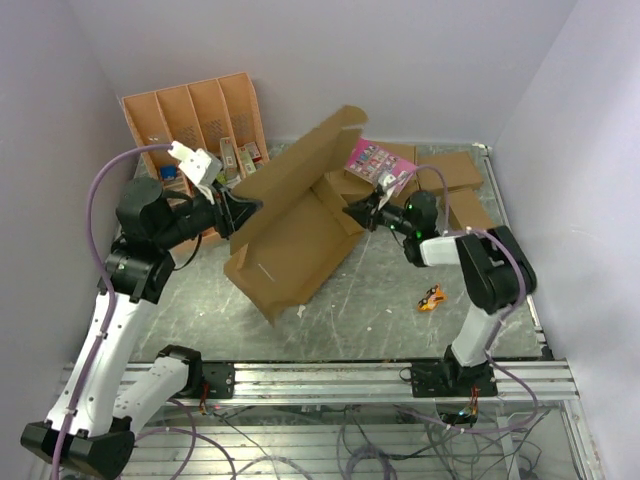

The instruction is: Fold the paper box

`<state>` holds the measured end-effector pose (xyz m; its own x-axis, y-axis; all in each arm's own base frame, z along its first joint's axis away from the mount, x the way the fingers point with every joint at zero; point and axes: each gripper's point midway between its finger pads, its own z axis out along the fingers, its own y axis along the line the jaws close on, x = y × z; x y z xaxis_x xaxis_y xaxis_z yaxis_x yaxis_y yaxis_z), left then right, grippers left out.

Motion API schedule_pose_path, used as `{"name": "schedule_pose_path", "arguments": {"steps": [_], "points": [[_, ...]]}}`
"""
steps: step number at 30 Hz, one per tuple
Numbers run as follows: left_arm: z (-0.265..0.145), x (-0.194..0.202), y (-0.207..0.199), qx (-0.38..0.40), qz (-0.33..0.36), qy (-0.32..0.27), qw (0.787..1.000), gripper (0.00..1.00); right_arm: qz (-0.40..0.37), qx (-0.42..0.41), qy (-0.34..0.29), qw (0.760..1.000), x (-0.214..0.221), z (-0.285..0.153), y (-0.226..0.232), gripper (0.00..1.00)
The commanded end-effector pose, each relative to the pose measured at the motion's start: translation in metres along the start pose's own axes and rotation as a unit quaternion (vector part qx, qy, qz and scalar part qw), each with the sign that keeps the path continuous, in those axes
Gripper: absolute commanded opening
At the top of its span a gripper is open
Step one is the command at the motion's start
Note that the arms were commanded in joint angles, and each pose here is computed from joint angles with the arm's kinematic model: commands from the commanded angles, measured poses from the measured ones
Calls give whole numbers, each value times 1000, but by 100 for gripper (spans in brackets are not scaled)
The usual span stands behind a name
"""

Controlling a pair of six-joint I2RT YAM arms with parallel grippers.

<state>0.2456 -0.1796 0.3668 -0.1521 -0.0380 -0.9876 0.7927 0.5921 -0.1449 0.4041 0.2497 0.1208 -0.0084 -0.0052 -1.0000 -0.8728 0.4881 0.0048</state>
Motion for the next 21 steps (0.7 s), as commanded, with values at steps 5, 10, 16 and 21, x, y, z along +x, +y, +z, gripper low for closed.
{"name": "schedule_pose_path", "arguments": {"steps": [5, 10, 16, 21], "points": [[-20, -13, 25, -116, -35, -52, 991, 46, -16, -43, 163, 986, -18, -25, 21, 0], [-15, 28, 23, -102, -83, -28, 991, 49, 10, -31, 256, 966, -8, -53, 27, 0], [-18, 72, 22, -105, -118, -15, 987, 49, 29, 3, 314, 949, 18, -92, 39, 0], [-14, 101, 21, -86, -116, 14, 989, 34, 49, 10, 349, 936, 36, -110, 48, 0]]}}
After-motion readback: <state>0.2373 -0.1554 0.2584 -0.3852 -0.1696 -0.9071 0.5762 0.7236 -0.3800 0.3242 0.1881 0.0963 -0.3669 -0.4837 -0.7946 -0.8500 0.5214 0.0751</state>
